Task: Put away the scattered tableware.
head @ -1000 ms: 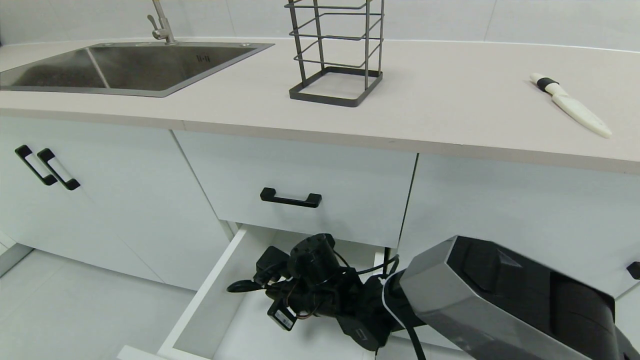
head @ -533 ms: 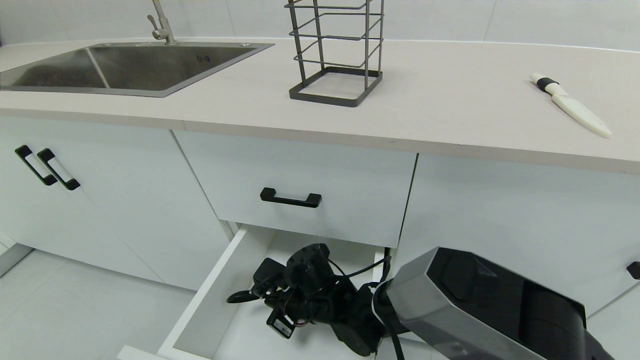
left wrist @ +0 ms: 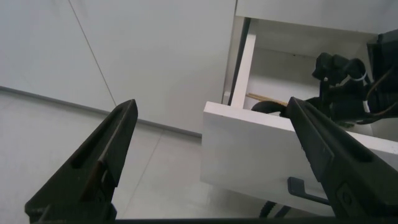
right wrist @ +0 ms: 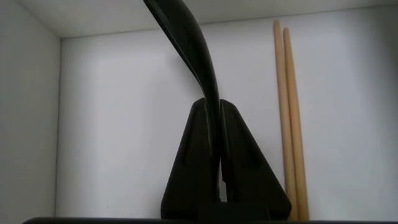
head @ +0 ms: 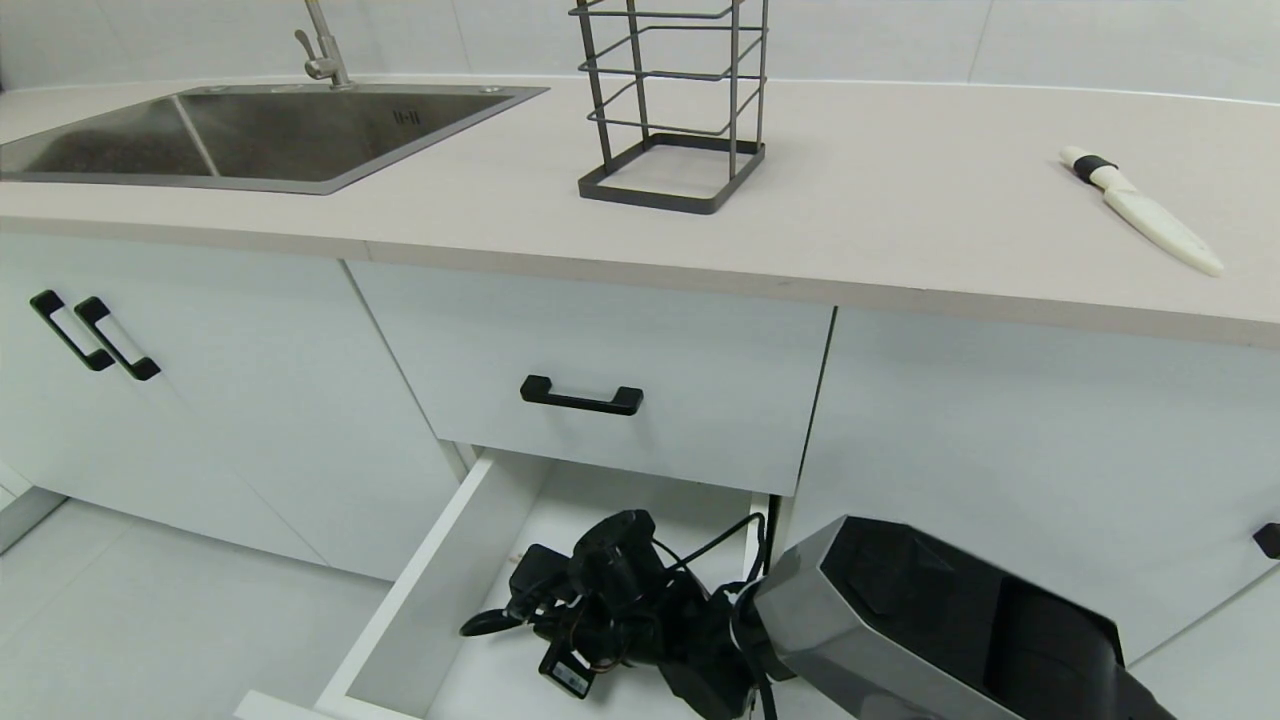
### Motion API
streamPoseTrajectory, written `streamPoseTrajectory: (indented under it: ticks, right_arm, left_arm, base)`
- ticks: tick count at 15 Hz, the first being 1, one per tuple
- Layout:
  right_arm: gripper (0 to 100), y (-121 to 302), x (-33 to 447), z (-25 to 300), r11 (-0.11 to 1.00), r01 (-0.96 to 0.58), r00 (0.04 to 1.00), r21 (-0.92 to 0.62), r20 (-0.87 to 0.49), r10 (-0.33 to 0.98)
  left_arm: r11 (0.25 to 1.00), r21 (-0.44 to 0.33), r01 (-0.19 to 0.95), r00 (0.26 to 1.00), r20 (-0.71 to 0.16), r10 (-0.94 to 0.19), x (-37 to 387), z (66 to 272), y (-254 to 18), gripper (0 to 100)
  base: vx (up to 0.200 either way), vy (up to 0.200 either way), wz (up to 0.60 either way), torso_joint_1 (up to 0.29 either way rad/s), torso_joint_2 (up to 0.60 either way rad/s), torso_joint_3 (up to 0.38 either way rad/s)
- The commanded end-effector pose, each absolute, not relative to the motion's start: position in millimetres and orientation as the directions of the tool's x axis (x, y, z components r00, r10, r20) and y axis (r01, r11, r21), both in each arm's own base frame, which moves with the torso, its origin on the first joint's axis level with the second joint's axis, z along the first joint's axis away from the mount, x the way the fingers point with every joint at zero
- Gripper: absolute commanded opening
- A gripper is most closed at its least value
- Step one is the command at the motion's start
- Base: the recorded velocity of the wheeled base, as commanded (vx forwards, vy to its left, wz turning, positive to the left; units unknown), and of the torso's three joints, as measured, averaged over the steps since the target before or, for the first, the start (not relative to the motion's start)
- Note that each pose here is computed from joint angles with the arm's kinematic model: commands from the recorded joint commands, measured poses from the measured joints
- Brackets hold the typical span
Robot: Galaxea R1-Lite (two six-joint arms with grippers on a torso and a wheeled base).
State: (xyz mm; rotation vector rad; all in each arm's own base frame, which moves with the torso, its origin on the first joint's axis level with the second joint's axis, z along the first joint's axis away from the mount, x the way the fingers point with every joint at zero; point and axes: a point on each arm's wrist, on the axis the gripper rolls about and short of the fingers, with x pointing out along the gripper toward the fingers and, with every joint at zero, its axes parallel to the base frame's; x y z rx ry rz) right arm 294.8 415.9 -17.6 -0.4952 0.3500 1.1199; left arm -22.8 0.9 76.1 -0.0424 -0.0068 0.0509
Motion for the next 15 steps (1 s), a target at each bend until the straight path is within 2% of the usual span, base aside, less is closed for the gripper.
streamPoseTrajectory:
  ticks: [1, 10, 11, 15]
  right_arm:
    - [0, 415.8, 296.2, -33.0, 0.344, -0.919, 0.394, -0.195, -0.527, 0.753]
    - [0, 417.0, 301.9, -37.2, 0.350, -0.916, 0.399, -0.194, -0.526, 0.751]
    - [100, 416.8, 301.6, -37.8, 0.344, -0.920, 0.391, -0.189, -0.532, 0.751]
    - [100, 417.2, 301.8, -37.1, 0.341, -0.921, 0.388, -0.189, -0.532, 0.753]
  left_arm:
    - [0.998, -0.043, -0.052, 0.999, 0.006, 0.052, -22.8, 76.1, 0.9, 100]
    - [0.998, -0.043, -0.052, 0.999, 0.006, 0.052, -22.8, 76.1, 0.9, 100]
    - [0.998, -0.043, -0.052, 0.999, 0.006, 0.052, -22.8, 76.1, 0.9, 100]
    - [0.998, -0.043, -0.052, 0.999, 0.006, 0.052, -22.8, 76.1, 0.9, 100]
  base:
    - [0.000, 0.000, 0.00, 0.000, 0.00, 0.000]
    - [0.000, 0.000, 0.00, 0.000, 0.00, 0.000]
    - [0.000, 0.000, 0.00, 0.000, 0.00, 0.000]
    - [0.000, 0.000, 0.00, 0.000, 0.00, 0.000]
